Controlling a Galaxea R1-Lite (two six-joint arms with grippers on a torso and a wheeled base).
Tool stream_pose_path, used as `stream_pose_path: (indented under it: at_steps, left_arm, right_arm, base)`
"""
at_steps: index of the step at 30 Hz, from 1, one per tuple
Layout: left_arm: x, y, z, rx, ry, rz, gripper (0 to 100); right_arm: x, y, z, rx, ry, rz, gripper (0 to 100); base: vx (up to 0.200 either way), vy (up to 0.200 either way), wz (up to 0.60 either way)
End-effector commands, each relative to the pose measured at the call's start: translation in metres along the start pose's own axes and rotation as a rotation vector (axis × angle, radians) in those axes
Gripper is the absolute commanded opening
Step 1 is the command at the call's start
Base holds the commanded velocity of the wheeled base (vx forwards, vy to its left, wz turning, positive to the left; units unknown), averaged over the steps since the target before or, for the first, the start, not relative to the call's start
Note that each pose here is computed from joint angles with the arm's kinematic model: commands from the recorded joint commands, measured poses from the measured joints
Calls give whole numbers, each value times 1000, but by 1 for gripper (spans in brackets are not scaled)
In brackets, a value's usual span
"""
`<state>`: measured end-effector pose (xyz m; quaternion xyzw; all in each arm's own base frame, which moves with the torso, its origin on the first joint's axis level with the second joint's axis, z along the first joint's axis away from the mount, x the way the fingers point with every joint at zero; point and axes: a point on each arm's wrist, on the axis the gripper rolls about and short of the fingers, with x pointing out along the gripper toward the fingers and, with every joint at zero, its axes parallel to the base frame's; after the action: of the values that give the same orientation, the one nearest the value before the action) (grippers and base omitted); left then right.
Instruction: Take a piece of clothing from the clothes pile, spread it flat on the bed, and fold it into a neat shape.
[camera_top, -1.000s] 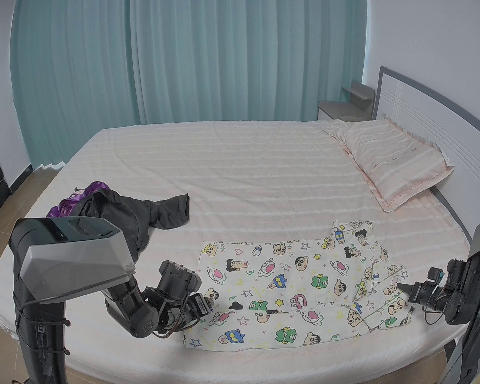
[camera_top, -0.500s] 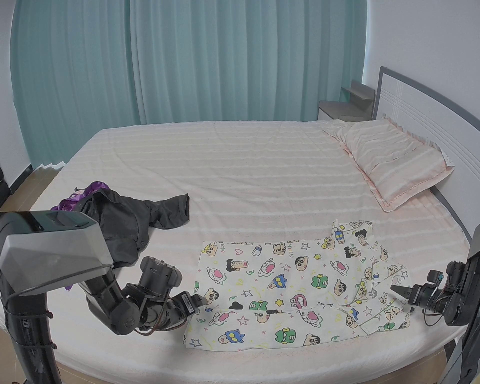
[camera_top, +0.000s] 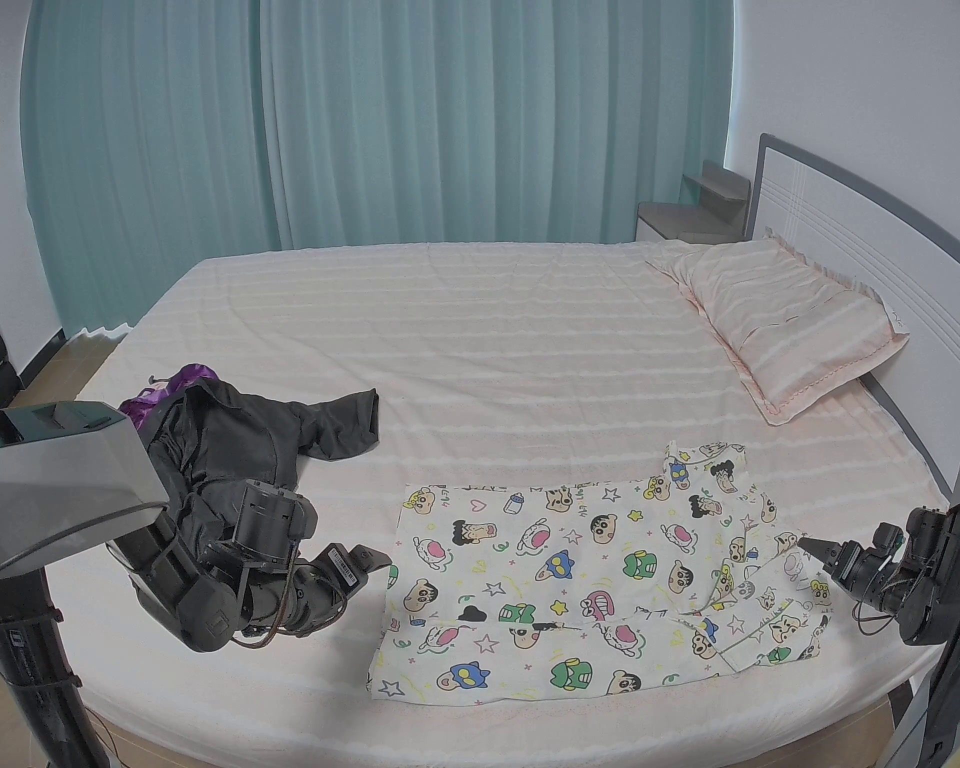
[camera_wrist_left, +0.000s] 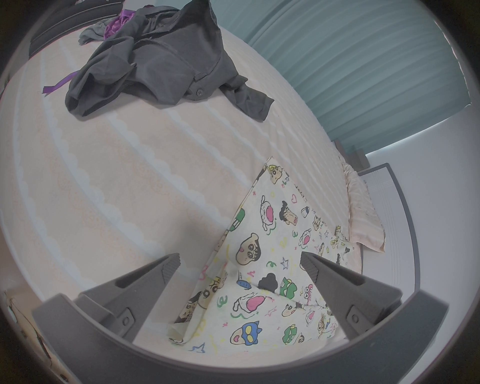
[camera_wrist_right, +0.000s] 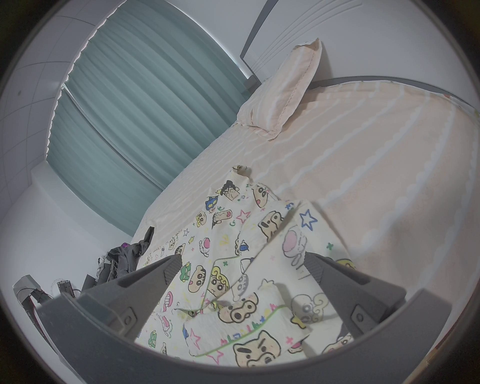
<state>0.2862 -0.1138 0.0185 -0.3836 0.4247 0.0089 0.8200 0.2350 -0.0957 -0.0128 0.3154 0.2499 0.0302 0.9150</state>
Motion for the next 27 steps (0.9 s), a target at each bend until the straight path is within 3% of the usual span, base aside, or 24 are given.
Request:
stream_pose_path:
  at_steps: [1,12,27]
  left_arm:
    - [-2,1,-1,-1,1,-2,100]
    - [-1,0,-7,-11,15,5,100]
    - [-1,1,-12,-12,28,14,100]
  right_arm:
    - [-4,7,4,-18,-20,16,100]
    - [-3,10,3,15,-14,28,100]
    - [-2,11,2,12,-9,34,100]
  base:
    - [0,0,0]
    - [0,0,0]
    - [0,-200,0]
